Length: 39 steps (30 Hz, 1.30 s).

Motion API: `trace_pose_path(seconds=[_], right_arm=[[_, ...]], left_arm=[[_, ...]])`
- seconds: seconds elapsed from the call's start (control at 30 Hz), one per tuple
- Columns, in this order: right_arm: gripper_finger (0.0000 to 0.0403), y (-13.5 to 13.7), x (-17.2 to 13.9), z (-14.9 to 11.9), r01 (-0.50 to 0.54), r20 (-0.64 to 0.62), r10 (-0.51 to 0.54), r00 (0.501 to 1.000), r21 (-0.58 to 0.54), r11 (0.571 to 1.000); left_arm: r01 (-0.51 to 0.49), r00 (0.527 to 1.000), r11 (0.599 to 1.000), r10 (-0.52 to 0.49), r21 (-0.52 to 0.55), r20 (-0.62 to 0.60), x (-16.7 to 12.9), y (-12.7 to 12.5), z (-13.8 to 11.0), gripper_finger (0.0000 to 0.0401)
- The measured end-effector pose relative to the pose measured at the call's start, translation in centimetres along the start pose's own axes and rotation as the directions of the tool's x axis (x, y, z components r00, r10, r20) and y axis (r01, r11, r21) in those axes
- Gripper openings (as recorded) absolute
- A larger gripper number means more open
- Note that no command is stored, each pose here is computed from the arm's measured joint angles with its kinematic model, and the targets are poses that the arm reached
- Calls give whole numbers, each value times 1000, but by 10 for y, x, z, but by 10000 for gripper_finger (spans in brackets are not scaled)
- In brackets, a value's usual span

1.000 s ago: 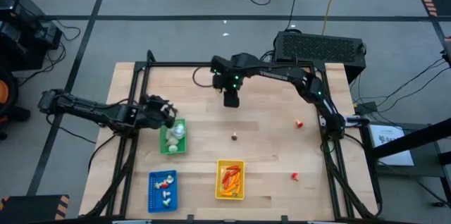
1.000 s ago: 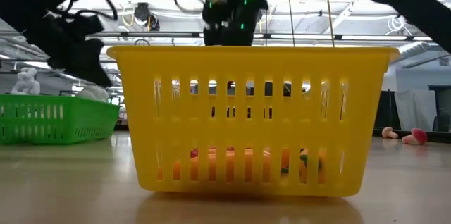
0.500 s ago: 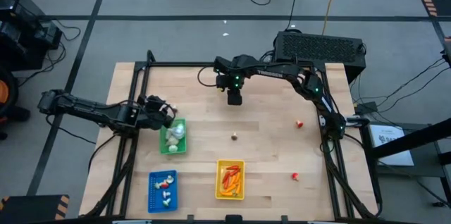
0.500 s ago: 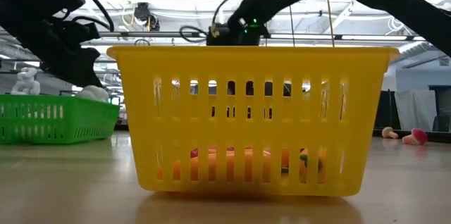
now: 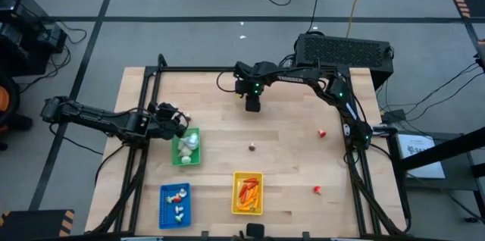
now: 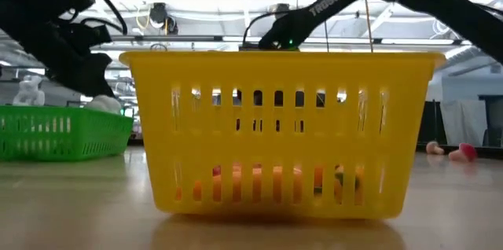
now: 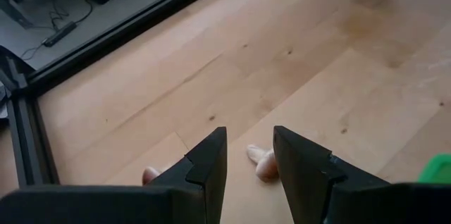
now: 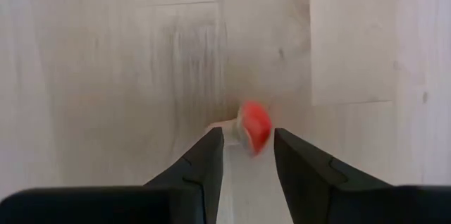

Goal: Sort produce into baskets
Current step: Put the red mushroom into the blue basket

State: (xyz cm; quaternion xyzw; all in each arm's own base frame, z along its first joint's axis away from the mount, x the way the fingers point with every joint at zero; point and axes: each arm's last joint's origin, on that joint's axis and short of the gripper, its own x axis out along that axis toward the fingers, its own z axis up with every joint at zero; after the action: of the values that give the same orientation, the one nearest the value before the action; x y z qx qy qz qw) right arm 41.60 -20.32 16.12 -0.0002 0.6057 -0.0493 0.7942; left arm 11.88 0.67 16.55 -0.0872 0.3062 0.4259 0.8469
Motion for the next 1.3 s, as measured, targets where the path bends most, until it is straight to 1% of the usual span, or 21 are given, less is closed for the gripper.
trace_pose_path(seconds=[0.1, 0.2, 0.47, 0.57, 0.7, 0.77, 0.8, 0.87, 0.97, 1.1, 1.2, 1.3], right_arm=[[108, 0, 0, 1, 6, 13, -6, 1000, -4, 1000], [87, 0, 0, 1, 1, 12, -1, 1000, -3, 1000], [9, 1, -1, -1, -11, -12, 11, 1000, -5, 1000], [6, 1, -4, -1, -9, -8, 9, 1000, 2, 1000], [3, 4, -18, 2, -3, 22, 3, 1000, 22, 1000], [2, 8, -26, 5, -24, 46, 23, 999, 27, 999], [2, 12, -30, 8, -50, 66, 49, 997, 25, 998], [1, 23, -36, 14, -115, 122, 114, 986, 7, 993], [1, 46, -45, 27, -220, 217, 223, 950, -36, 975], [0, 91, -52, 50, -327, 338, 365, 867, -166, 930], [0, 135, -58, 66, -356, 401, 450, 798, -290, 888], [0, 184, -65, 77, -317, 455, 509, 731, -435, 843]], left_arm=[[-1, 1000, 1000, 1, 0, 1, 0, 0, 0, 125], [-2, 1000, 1000, 2, 1, 1, 0, 0, 0, 125], [-1, 1000, 1000, 1, 17, 2, 0, 0, 0, 125], [-1, 1000, 1000, 1, 17, 2, 0, 0, 0, 125], [-1, 1000, 1000, 1, 17, 2, 0, 0, 0, 125], [-1, 1000, 1000, 1, 17, 2, 0, 0, 0, 125], [-1, 1000, 1000, 1, 18, 2, 0, 0, 0, 125], [-1, 1000, 1000, 1, 18, 2, 0, 0, 0, 125], [0, 1000, 1000, 0, 18, 2, 0, 0, 0, 125], [0, 1000, 1000, 0, 18, 2, 0, 0, 0, 125], [0, 1000, 1000, 0, 18, 2, 0, 0, 0, 125], [0, 1000, 1000, 0, 22, 2, 0, 0, 0, 125]])
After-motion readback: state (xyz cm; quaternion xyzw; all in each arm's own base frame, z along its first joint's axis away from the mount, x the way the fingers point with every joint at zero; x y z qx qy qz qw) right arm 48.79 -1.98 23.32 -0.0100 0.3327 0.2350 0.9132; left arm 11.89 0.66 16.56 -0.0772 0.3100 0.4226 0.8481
